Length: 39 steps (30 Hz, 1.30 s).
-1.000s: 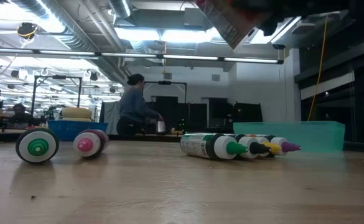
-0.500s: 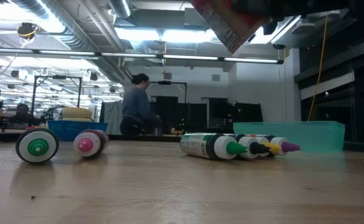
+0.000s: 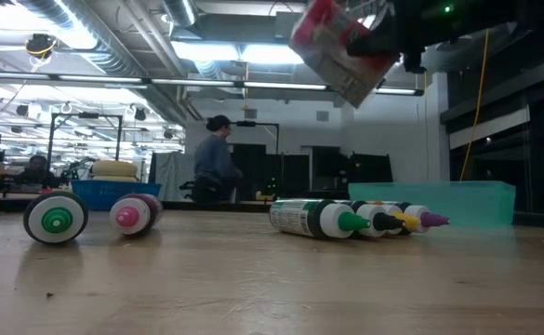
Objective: Pick & Place Food Item
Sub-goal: Put the red popcorn bag into the green bin
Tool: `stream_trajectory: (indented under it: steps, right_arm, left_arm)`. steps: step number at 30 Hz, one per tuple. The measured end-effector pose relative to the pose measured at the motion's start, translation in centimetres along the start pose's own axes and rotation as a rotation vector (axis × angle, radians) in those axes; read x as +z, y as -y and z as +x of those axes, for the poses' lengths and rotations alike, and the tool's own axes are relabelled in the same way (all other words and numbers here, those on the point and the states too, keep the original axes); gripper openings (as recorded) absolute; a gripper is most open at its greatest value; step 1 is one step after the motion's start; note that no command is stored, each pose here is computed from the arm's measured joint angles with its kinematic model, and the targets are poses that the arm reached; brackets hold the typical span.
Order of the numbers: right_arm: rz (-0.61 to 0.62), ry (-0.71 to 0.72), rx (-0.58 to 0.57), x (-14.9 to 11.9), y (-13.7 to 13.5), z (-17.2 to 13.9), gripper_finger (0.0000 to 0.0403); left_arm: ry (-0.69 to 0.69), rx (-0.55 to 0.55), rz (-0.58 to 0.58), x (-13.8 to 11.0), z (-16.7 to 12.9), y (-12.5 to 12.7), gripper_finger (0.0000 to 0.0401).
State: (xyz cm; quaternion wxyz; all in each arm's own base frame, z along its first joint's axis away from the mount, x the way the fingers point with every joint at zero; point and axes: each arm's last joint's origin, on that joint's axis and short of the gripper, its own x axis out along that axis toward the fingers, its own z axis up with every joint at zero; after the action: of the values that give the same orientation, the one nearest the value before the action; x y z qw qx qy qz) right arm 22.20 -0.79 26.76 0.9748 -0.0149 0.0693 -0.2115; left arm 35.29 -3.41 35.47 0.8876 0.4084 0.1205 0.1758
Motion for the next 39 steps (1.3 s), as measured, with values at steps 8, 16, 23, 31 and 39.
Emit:
stream_trajectory:
  steps: [8,16,23,31,39]
  right_arm:
    - [0.015,-0.137,-0.186,-1.5,1.5,0.2,0.0016]
    - [-0.007,-0.338,-0.464,-3.8,3.5,-0.2,0.0016]
    - [-0.011,-0.456,-0.62,-6.4,5.6,-0.8,0.0016]
    - [-0.015,-0.547,-0.753,-9.1,7.8,-0.9,0.0016]
    - [-0.025,-0.605,-0.81,-10.0,8.8,-0.4,0.0022]
  left_arm:
    - [-0.148,-0.022,-0.022,0.8,-2.0,2.7,0.0099]
    - [-0.238,-0.127,-0.133,0.1,-3.0,4.6,0.0103]
    - [-0.263,-0.168,-0.175,-0.5,-3.0,5.1,0.0104]
    - [-0.27,-0.175,-0.169,-1.2,-3.0,5.9,0.0104]
    - [-0.275,-0.177,-0.172,-1.6,-3.0,6.3,0.0103]
